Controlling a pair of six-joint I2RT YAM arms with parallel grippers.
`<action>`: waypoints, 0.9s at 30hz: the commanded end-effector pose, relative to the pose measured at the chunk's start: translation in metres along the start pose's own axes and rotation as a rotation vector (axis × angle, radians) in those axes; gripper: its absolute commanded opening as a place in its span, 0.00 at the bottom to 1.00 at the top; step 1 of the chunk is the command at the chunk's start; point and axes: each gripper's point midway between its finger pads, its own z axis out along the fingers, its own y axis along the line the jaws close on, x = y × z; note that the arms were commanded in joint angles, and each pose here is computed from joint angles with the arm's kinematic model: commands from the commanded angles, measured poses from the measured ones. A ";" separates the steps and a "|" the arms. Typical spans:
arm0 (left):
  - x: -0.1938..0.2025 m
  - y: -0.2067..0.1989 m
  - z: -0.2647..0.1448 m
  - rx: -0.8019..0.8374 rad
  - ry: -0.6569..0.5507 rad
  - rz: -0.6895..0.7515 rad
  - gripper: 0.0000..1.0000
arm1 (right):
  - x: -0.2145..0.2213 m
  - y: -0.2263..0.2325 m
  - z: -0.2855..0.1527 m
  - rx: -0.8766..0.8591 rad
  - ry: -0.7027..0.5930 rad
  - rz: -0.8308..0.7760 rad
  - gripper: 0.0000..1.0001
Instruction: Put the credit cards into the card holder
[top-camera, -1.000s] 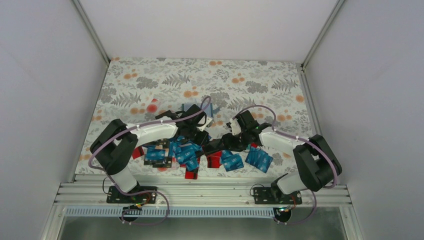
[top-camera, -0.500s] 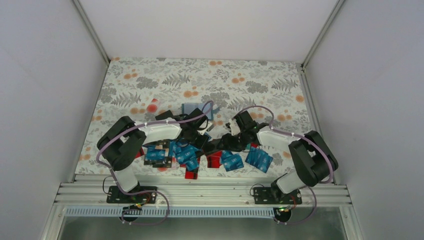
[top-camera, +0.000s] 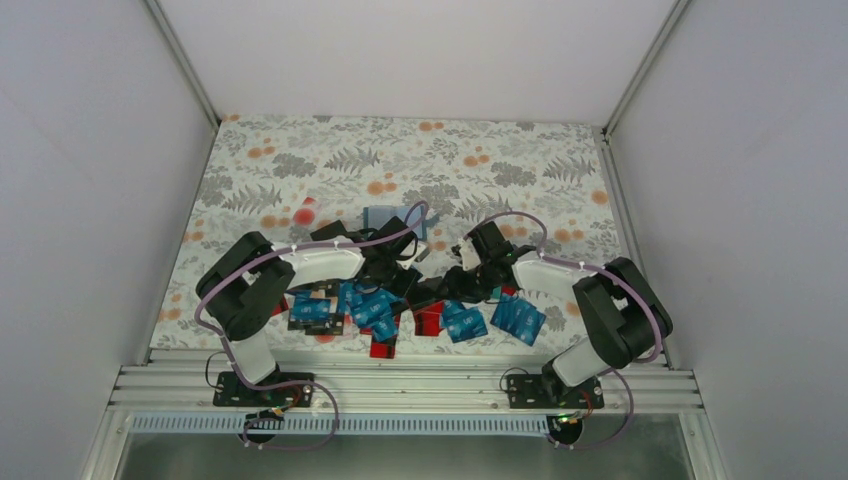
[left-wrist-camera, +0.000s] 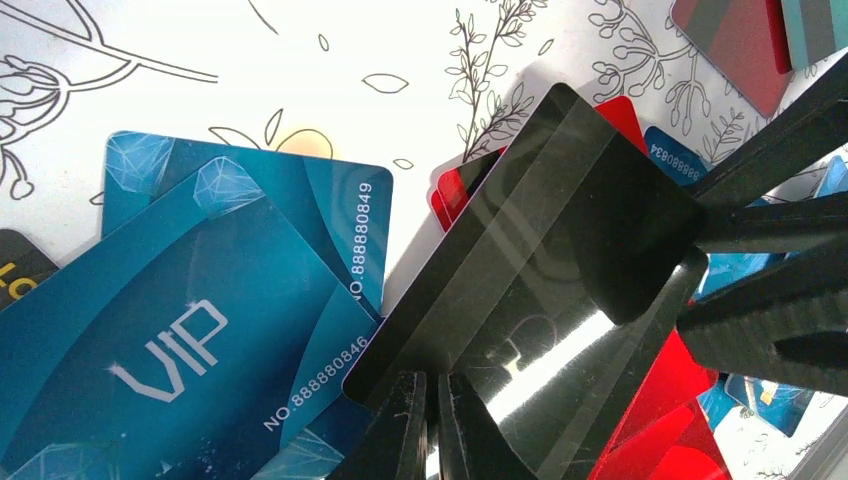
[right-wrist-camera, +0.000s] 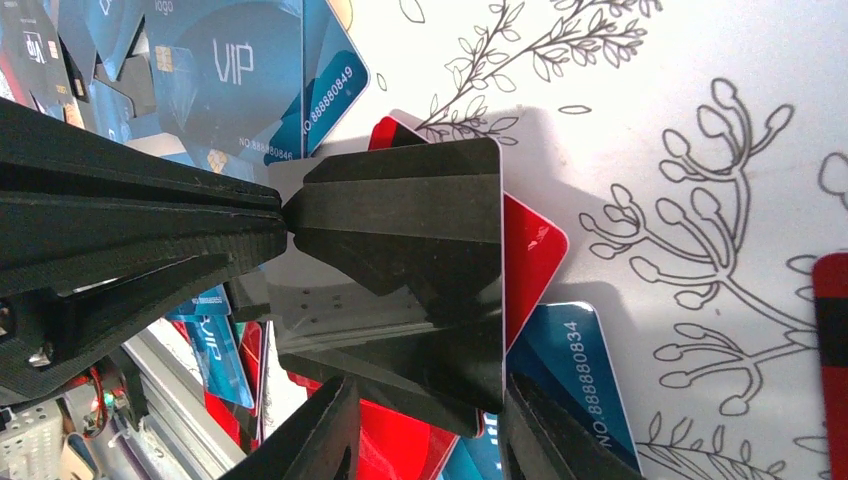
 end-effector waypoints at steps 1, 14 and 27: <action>0.018 0.006 0.012 -0.024 0.052 -0.017 0.05 | -0.010 -0.007 -0.001 0.055 -0.034 -0.016 0.35; 0.020 0.005 0.016 -0.022 0.059 -0.013 0.04 | -0.027 -0.001 -0.011 0.097 -0.069 -0.068 0.32; 0.019 0.005 0.016 -0.026 0.060 -0.010 0.04 | -0.035 0.015 -0.018 0.051 -0.097 -0.074 0.21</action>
